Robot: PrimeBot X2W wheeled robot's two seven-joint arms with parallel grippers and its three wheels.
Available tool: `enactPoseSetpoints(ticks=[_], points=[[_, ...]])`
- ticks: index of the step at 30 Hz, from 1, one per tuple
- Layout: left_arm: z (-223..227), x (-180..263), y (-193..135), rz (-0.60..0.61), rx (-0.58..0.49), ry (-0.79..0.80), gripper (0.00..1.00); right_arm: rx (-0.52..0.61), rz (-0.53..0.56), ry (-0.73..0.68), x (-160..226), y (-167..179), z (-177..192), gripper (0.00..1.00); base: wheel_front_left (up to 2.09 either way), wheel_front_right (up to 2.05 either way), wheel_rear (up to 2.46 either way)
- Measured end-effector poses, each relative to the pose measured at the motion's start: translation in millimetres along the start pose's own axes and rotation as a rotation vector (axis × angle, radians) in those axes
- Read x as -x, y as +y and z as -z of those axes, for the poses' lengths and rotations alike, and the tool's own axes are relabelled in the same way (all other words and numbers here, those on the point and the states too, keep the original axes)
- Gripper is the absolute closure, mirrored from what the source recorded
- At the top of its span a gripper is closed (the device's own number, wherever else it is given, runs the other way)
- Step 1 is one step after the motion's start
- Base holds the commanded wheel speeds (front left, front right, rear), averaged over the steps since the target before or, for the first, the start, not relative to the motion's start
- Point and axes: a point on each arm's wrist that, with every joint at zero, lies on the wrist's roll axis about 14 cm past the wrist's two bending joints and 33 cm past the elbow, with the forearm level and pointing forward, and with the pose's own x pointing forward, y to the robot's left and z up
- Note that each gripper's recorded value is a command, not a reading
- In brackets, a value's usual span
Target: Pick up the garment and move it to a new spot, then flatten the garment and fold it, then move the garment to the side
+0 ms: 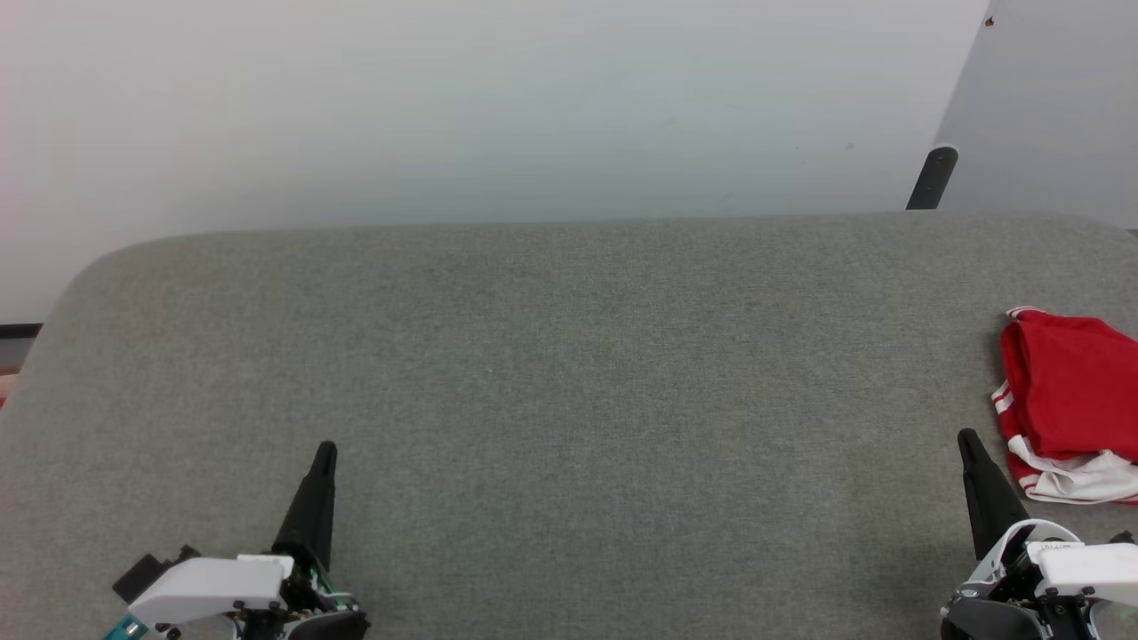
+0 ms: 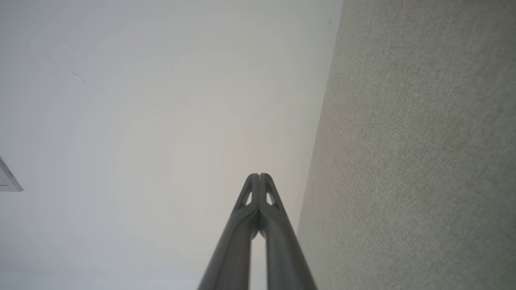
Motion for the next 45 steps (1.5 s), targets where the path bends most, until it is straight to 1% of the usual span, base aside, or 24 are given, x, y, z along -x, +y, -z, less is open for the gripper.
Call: enactPoseSetpoints(ticks=[45], points=[[0.1,0.0,0.0,0.0,0.0,0.0,1.0,0.0,0.0,0.0,0.0,0.0,0.0,1.0,0.0,0.0,0.0]])
